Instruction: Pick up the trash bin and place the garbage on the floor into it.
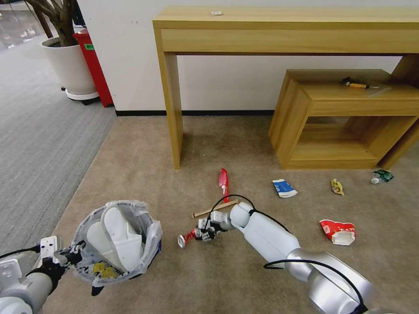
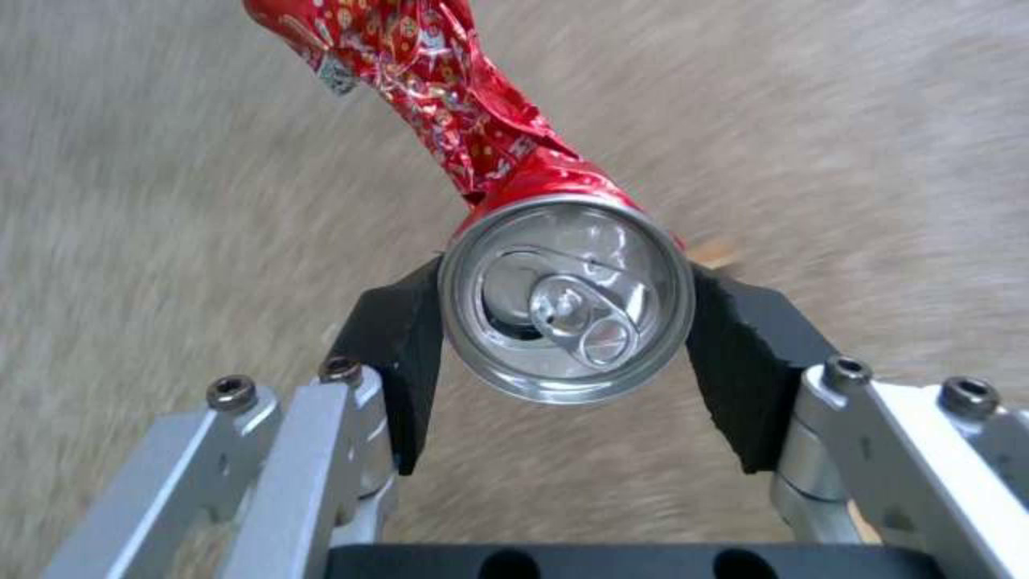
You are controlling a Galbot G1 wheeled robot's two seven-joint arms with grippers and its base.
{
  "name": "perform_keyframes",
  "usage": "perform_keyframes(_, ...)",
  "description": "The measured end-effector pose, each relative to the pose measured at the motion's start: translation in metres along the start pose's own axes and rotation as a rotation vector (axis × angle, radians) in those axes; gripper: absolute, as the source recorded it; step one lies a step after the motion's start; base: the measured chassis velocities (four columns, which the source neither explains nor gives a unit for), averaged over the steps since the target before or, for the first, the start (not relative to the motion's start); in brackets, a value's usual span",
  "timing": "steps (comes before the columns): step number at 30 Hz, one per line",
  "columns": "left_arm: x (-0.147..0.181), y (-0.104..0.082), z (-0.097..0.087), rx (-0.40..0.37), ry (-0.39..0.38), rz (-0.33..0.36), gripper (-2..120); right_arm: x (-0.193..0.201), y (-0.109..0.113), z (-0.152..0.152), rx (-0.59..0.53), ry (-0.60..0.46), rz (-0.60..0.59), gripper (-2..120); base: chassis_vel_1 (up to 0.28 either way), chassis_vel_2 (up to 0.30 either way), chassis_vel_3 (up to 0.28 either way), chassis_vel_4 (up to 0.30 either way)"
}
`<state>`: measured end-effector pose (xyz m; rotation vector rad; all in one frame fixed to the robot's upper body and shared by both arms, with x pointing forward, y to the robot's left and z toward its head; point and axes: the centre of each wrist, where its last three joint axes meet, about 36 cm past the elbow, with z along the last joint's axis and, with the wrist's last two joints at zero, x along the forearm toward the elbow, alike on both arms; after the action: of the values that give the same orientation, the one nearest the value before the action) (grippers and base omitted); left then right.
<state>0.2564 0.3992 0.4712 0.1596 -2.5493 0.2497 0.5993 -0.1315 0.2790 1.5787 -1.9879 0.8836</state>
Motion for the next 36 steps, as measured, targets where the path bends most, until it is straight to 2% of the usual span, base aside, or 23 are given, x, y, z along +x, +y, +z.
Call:
perform_keyframes(6,-0.012,-0.002,-0.001,0.0,0.005,0.018,0,0.034,-0.009,-0.013,-0.068,-0.111,0.096,49,0.0,0.0,0.0,0.0)
perform_keyframes(9,-0.027,-0.002,-0.001,-0.015,0.027,0.033,0,0.072,-0.02,-0.038,-0.077,-0.228,0.178,49,0.0,0.0,0.0,0.0)
perform_keyframes(10,-0.027,-0.002,-0.001,-0.015,0.027,0.033,0,0.072,-0.02,-0.038,-0.077,-0.228,0.178,49,0.0,0.0,0.0,0.0)
perform_keyframes(13,-0.041,-0.005,-0.004,-0.035,0.038,0.049,0,0.107,-0.03,-0.07,-0.052,-0.324,0.231,49,0.0,0.0,0.0,0.0)
perform_keyframes(14,-0.041,-0.005,-0.004,-0.035,0.038,0.049,0,0.107,-0.03,-0.07,-0.052,-0.324,0.231,49,0.0,0.0,0.0,0.0)
perform_keyframes(17,-0.057,-0.016,-0.007,-0.047,0.039,0.067,0,0.139,-0.038,-0.107,0.009,-0.393,0.245,49,0.0,0.0,0.0,0.0)
perform_keyframes(22,-0.066,-0.028,-0.012,-0.068,0.036,0.091,0,0.162,-0.036,-0.135,0.067,-0.425,0.229,49,0.0,0.0,0.0,0.0)
perform_keyframes(25,-0.077,-0.039,-0.016,-0.092,0.039,0.114,0,0.174,-0.012,-0.152,0.13,-0.415,0.168,49,0.0,0.0,0.0,0.0)
perform_keyframes(26,-0.077,-0.039,-0.016,-0.092,0.039,0.114,0,0.174,-0.012,-0.152,0.13,-0.415,0.168,49,0.0,0.0,0.0,0.0)
perform_keyframes(29,-0.083,-0.047,-0.018,-0.102,0.039,0.128,0,0.168,0.016,-0.155,0.179,-0.394,0.101,49,0.0,0.0,0.0,0.0)
perform_keyframes(36,-0.086,-0.055,-0.019,-0.119,0.044,0.143,0,0.151,0.046,-0.165,0.218,-0.392,0.02,49,0.0,0.0,0.0,0.0)
